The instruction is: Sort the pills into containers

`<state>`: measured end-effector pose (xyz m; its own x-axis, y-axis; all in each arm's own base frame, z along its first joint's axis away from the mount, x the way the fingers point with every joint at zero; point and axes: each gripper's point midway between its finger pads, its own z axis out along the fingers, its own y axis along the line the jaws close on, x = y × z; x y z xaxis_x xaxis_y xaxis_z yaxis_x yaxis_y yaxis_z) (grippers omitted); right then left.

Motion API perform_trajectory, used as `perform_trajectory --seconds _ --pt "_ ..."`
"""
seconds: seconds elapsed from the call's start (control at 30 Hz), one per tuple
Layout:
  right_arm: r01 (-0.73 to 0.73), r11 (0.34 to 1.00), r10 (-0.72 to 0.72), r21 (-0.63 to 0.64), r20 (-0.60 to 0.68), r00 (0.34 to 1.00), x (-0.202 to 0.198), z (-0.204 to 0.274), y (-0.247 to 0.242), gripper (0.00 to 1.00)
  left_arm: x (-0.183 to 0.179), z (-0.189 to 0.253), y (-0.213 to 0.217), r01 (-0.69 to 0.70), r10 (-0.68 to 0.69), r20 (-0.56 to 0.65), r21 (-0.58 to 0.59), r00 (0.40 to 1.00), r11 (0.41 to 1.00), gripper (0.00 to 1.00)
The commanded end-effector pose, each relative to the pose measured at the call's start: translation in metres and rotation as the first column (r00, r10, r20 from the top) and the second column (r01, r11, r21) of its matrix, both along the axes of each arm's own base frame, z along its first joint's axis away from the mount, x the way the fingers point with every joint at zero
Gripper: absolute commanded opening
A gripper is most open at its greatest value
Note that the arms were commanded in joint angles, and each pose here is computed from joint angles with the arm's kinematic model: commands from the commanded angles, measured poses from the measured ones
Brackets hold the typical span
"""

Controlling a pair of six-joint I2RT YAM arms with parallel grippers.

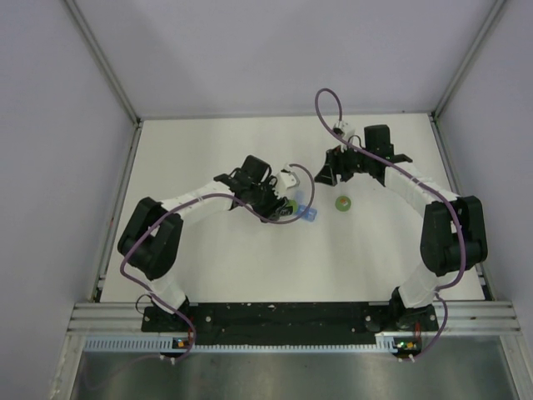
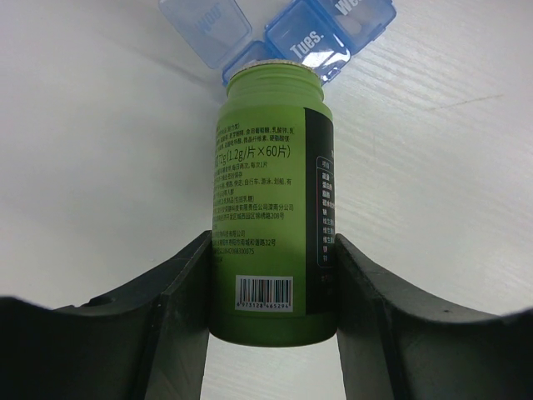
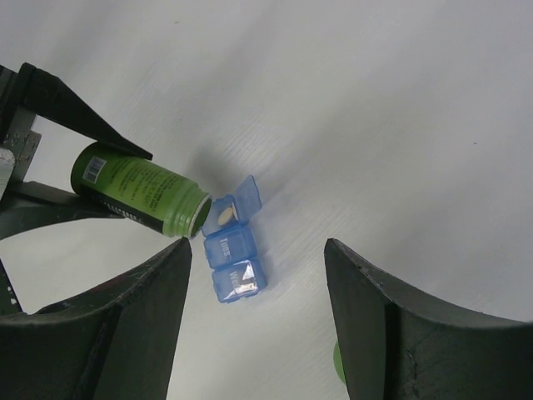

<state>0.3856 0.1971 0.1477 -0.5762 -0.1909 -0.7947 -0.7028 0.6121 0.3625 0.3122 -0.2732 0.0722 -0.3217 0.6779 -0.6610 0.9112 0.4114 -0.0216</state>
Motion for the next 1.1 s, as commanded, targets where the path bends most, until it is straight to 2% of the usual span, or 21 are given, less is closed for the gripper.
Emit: perform_trajectory --seconds 0.0,0.47,1.07 --pt "-0.005 1.000 0.004 0.029 0.053 0.999 0.003 0.016 -0.001 0.65 0.010 0.010 -0.009 0.013 -0.013 0.036 -0.004 0.999 1.000 0.00" --pt "-0.008 0.999 0.007 0.032 0.052 0.999 0.002 0.016 -0.001 0.65 0.014 0.019 -0.012 0.004 -0.003 0.066 -0.023 0.998 1.000 0.00" --pt "-0.009 0.999 0.008 0.031 0.043 0.999 0.002 0.013 -0.001 0.65 0.016 0.021 -0.010 0.009 -0.010 0.054 0.023 0.998 1.000 0.00"
